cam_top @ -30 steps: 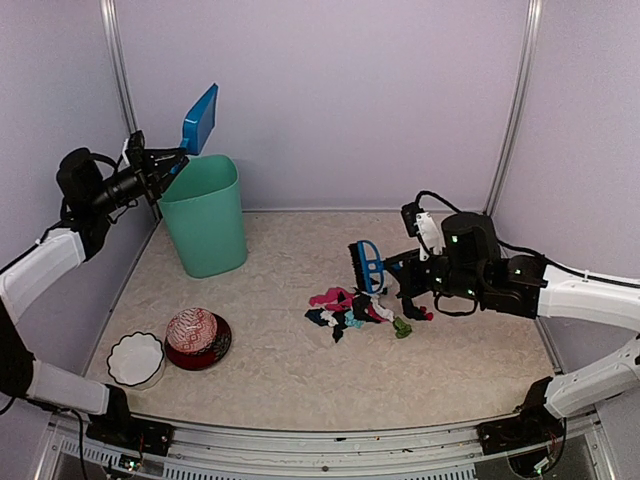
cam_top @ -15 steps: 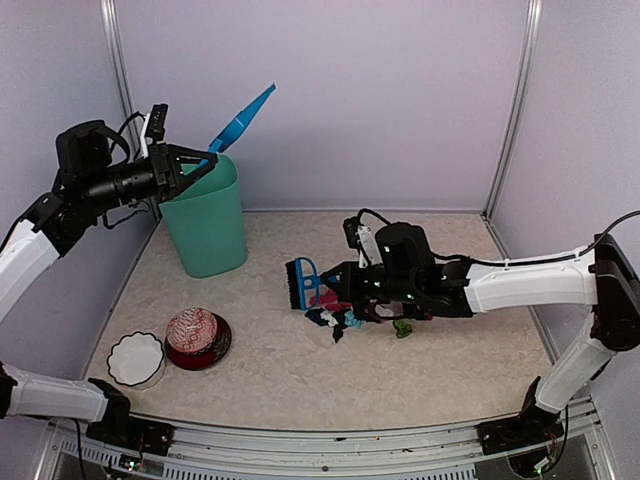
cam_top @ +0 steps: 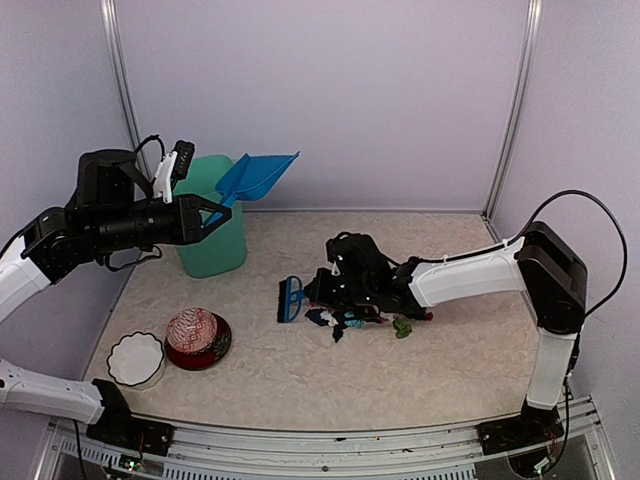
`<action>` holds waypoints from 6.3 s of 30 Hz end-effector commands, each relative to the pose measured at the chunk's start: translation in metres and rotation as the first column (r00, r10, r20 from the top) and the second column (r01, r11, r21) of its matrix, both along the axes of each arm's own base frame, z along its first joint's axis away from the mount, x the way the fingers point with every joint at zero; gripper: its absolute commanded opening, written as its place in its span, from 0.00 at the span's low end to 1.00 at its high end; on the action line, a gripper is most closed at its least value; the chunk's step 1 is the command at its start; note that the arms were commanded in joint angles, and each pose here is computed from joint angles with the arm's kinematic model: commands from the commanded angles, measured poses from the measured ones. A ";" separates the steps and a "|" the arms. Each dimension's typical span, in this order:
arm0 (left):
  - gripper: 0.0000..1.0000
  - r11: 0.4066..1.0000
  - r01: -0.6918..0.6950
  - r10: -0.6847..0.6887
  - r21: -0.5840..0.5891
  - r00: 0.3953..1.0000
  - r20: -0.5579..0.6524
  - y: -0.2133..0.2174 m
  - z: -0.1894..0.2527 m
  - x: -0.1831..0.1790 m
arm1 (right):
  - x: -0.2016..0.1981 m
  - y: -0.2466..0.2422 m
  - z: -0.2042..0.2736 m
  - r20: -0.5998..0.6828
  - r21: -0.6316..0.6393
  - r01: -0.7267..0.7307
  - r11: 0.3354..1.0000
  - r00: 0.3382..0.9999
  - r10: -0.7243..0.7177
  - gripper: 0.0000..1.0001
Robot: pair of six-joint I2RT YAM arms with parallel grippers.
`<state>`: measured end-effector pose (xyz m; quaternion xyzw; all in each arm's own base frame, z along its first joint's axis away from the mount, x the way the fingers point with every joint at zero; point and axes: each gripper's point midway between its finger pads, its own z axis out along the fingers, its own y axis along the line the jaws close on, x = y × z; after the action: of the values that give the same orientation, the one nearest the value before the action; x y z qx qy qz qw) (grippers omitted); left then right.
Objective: Sweep away the paper scraps from the table
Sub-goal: Sweep the paper scraps at the center of the board, then sweep the paper scraps into the dustpan.
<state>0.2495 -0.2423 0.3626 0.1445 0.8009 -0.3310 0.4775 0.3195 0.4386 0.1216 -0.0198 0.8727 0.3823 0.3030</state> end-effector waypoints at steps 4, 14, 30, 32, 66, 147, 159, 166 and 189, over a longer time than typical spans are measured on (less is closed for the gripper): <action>0.00 0.981 -0.084 0.087 0.176 0.996 -0.010 0.009 -0.045 -0.008 | 0.014 -0.045 -0.053 -0.167 -0.163 0.175 0.971 0.965 -0.202 0.00; 0.00 0.965 0.004 0.015 0.262 0.997 -0.072 -0.016 -0.100 -0.035 | 0.000 -0.148 -0.078 -0.219 -0.291 0.293 0.911 0.906 -0.361 0.00; 0.00 0.901 0.257 -0.193 0.350 0.959 -0.208 -0.070 -0.182 -0.108 | -0.014 -0.207 -0.005 -0.048 -0.240 0.308 0.921 0.943 -0.329 0.00; 0.00 0.888 0.266 -0.192 0.374 0.955 -0.225 -0.072 -0.193 -0.117 | -0.013 -0.209 0.018 0.014 -0.224 0.301 0.927 0.952 -0.305 0.00; 0.00 0.899 0.195 -0.093 0.391 0.960 -0.264 -0.045 -0.210 -0.132 | -0.034 -0.134 -0.042 -0.057 -0.266 -0.040 0.963 0.998 0.025 0.00; 0.00 0.716 0.400 -0.201 0.572 0.903 -0.380 -0.140 -0.335 -0.048 | -0.047 -0.148 -0.038 0.119 -0.732 -0.281 0.621 0.844 0.522 0.00; 0.00 0.720 0.395 -0.192 0.570 0.903 -0.383 -0.141 -0.339 -0.046 | -0.094 -0.112 0.006 0.182 -0.644 -0.387 0.660 0.760 0.624 0.00; 0.00 0.724 0.392 -0.193 0.568 0.905 -0.379 -0.142 -0.339 -0.044 | -0.100 -0.115 0.029 0.229 -0.614 -0.374 0.695 0.758 0.610 0.00; 0.00 0.711 0.411 -0.204 0.571 0.897 -0.392 -0.136 -0.347 -0.058 | -0.029 -0.327 0.054 0.414 -0.791 0.429 0.436 0.900 -0.134 0.00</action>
<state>0.2021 -0.3875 0.0295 0.3699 0.8878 -0.1464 0.2314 0.2920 0.1510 0.1912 -0.1371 0.8729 -0.1127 0.4544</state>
